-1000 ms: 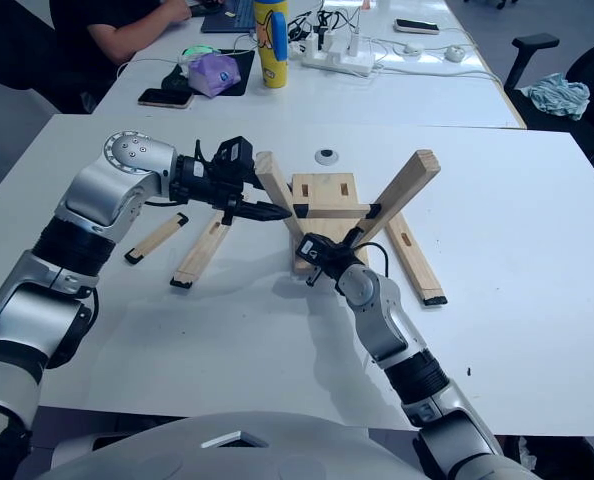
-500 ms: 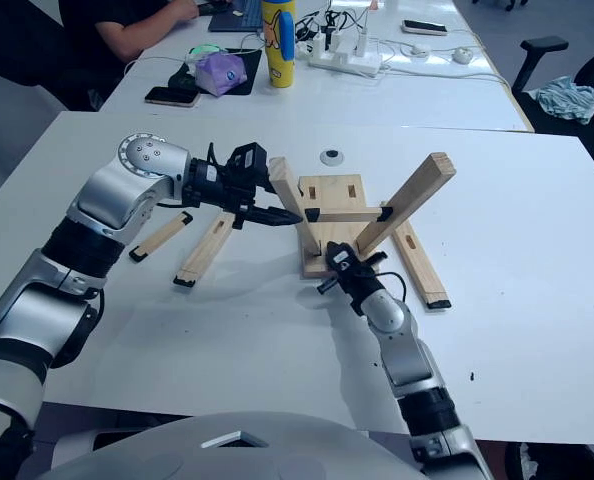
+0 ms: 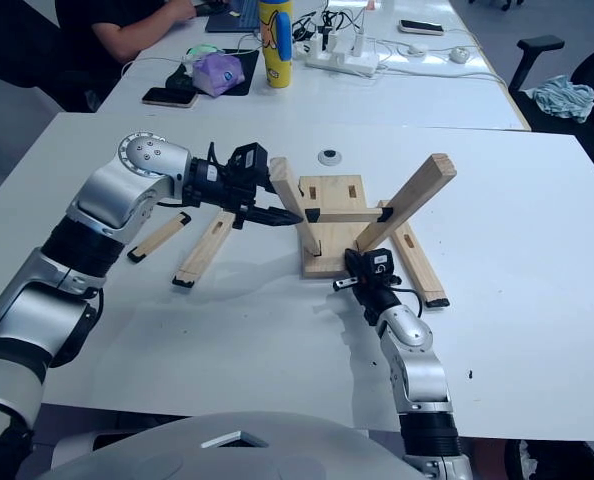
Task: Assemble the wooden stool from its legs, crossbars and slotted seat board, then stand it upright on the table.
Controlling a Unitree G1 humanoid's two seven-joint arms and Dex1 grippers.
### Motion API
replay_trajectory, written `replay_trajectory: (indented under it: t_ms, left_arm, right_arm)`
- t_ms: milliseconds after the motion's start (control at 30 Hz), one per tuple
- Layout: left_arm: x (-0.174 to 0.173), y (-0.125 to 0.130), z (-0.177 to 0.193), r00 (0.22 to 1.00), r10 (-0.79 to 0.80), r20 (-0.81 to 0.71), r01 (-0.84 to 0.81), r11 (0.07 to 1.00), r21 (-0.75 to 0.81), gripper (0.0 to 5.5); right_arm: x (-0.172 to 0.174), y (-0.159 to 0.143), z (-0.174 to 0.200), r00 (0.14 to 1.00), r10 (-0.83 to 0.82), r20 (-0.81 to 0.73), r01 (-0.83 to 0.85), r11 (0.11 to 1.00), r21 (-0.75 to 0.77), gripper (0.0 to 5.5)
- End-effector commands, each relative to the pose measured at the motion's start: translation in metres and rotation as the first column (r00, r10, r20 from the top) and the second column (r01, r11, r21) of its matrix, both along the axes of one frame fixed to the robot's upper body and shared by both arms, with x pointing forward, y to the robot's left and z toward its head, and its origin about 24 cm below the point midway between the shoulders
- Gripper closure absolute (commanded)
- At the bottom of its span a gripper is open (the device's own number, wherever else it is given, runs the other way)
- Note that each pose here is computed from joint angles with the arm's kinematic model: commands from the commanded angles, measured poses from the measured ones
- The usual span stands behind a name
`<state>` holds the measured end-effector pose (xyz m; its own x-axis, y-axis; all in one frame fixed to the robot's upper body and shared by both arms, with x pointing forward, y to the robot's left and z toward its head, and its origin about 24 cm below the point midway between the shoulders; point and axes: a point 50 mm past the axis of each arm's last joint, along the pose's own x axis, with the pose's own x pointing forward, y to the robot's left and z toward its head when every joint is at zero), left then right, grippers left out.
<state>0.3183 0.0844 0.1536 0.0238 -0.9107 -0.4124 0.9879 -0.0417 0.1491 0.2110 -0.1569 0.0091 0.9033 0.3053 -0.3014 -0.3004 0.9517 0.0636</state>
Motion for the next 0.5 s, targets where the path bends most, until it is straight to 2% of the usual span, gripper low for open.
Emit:
replay_trajectory:
  t_ms: [33,133,300,433,500]
  left_arm:
    - [-0.023,-0.004,-0.068,0.974,-0.035,-0.226,0.106,0.944,0.313,3.44]
    - [-0.025,0.000,-0.073,0.974,-0.026,-0.224,0.103,0.934,0.341,3.44]
    - [-0.027,0.026,-0.079,0.981,0.051,-0.189,0.020,0.934,0.357,3.44]
    - [-0.021,0.029,-0.066,0.993,0.107,-0.057,-0.093,0.972,0.214,3.44]
    - [-0.018,0.027,-0.056,0.990,0.142,-0.019,-0.139,0.983,0.121,2.96]
  right_arm:
    - [-0.066,-0.010,-0.081,0.824,-0.013,-0.566,-0.085,0.986,-0.146,5.50]
    - [-0.068,-0.009,-0.085,0.809,0.016,-0.588,-0.124,0.982,-0.143,5.50]
    - [-0.066,-0.008,-0.086,0.800,0.041,-0.599,-0.157,0.977,-0.143,5.50]
    - [-0.062,-0.010,-0.086,0.801,0.020,-0.598,-0.141,0.978,-0.157,5.50]
    - [-0.062,-0.011,-0.086,0.802,0.007,-0.597,-0.128,0.978,-0.161,5.50]
